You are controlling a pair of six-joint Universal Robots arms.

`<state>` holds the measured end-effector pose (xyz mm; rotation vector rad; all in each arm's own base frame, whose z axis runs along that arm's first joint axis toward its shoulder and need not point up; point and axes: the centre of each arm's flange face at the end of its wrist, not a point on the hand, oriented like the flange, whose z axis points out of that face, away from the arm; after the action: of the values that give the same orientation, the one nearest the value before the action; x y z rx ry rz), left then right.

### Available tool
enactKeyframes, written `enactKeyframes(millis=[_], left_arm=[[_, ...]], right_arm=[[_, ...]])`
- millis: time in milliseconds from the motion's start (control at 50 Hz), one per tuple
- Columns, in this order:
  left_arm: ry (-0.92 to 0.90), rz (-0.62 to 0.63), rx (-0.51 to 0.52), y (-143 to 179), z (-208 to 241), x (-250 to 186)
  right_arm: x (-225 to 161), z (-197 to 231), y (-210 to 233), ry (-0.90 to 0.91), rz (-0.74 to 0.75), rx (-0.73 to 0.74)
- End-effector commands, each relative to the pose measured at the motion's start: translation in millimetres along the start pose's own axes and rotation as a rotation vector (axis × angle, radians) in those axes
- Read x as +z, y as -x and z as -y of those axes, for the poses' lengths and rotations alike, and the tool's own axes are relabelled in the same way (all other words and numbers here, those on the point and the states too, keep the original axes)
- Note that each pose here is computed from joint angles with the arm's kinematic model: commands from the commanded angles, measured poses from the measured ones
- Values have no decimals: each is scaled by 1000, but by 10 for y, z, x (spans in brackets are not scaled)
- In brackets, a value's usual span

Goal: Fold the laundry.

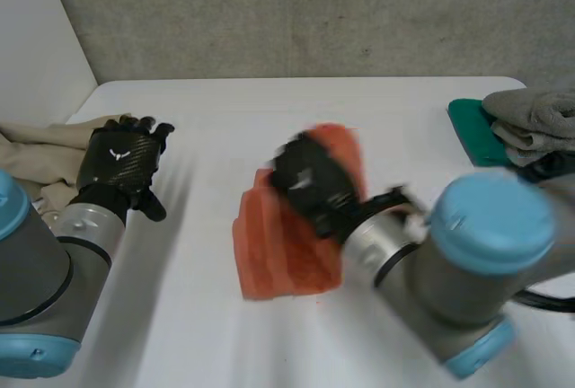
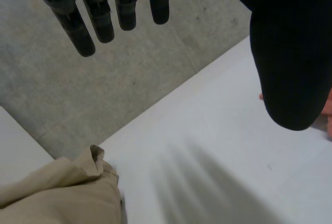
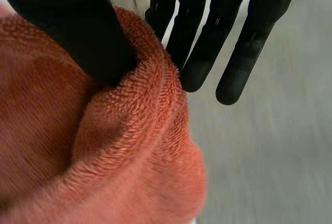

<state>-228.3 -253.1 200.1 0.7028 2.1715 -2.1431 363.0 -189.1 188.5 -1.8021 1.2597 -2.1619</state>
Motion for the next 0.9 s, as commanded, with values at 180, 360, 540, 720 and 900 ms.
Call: enactKeyframes(millis=[180, 360, 540, 720, 900], left_arm=[[-66, 80, -83, 155, 261, 6], [-77, -61, -192, -90, 593, -24], [97, -290, -272, -669, 537, -112], [278, -226, -214, -880, 124, 86], [409, -185, -145, -914, -221, 63]], right_arm=[[162, 68, 286, 70, 35, 287], [-15, -176, -543, 138, -81, 953], [127, -541, -527, 339, -2, 996], [370, -714, -289, 453, 99, 1027], [462, -870, -37, 498, 132, 989]])
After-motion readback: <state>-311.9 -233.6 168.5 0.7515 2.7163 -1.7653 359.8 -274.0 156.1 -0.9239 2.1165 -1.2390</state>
